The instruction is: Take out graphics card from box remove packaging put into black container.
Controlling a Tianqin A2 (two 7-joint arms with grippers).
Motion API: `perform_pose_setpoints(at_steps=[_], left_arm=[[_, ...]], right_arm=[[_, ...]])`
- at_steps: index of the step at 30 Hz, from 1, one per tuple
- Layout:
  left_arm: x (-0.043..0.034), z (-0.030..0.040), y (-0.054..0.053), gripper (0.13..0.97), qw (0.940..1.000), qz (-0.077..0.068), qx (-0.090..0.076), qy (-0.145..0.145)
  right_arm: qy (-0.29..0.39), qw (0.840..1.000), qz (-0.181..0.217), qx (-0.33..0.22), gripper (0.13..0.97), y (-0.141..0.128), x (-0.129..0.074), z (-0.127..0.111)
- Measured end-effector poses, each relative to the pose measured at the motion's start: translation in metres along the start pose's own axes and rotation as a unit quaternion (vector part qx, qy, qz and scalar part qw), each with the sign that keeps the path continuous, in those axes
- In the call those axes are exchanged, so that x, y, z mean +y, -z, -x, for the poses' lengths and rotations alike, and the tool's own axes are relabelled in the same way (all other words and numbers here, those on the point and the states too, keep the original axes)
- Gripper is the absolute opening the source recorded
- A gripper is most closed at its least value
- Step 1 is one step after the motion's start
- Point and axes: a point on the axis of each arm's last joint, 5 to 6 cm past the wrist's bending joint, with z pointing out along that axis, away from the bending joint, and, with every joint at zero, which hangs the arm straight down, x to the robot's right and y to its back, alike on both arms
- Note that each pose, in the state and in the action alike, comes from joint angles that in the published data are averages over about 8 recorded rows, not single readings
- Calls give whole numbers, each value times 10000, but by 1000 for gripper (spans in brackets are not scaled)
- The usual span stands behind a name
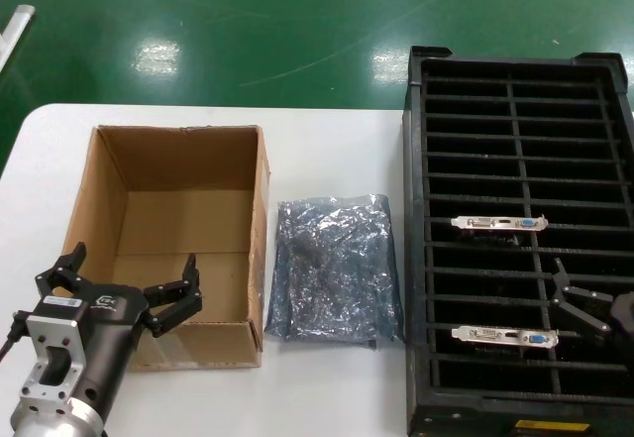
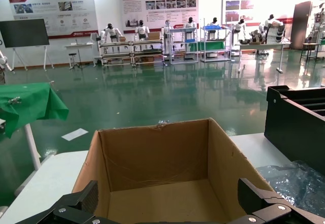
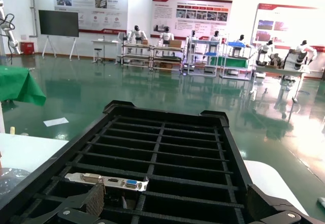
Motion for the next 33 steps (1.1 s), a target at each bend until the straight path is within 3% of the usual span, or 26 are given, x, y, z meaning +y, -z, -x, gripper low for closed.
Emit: perform_pose_setpoints(at_steps=[33], left_arm=[[0, 0, 0, 966, 10000, 0, 0, 0]], right_arm=[[0, 10000, 0, 0, 966, 0, 0, 0]])
